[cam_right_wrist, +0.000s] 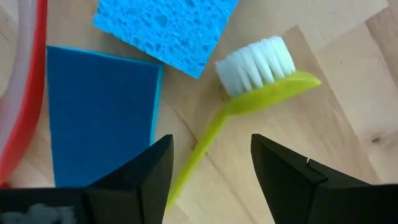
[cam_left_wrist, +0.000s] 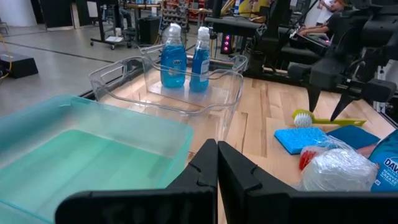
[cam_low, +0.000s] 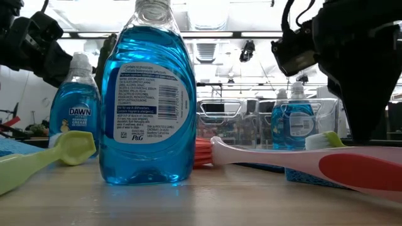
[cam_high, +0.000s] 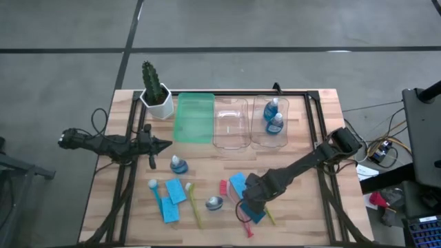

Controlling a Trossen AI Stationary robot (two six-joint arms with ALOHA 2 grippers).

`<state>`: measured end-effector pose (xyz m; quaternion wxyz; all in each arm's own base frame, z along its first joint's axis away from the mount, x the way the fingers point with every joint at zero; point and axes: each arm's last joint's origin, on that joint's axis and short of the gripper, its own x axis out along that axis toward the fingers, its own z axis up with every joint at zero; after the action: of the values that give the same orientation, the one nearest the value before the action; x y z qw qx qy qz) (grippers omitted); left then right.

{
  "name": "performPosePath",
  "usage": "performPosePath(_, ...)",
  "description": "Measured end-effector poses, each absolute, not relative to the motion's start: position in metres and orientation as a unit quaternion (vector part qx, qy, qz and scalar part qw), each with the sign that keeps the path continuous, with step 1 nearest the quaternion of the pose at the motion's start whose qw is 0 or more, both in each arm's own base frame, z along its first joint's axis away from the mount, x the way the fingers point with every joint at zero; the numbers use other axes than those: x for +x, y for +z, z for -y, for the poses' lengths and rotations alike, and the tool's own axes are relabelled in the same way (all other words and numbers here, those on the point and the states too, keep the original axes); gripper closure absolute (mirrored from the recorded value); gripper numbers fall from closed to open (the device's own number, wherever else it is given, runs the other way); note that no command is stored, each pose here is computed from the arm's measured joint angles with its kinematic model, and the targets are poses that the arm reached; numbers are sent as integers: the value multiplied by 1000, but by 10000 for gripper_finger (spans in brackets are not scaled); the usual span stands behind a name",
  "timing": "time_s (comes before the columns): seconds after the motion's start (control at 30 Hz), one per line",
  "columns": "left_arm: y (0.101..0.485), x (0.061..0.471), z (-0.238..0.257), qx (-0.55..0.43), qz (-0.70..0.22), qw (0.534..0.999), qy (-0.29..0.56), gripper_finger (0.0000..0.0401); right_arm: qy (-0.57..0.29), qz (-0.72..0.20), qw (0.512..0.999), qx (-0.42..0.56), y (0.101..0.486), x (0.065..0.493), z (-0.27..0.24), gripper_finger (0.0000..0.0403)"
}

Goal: Pick & Place Kitchen Sink Supplies
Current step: Put the green dish brush into the left transparent bin

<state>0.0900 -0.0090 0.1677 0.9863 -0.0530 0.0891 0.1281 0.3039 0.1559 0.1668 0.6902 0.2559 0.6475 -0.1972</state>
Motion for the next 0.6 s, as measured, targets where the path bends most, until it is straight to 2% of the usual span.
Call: performPosePath(0.6, 168, 90, 9, -53, -89, 986, 128, 396, -200, -645, 687, 267, 155, 300, -155, 200)
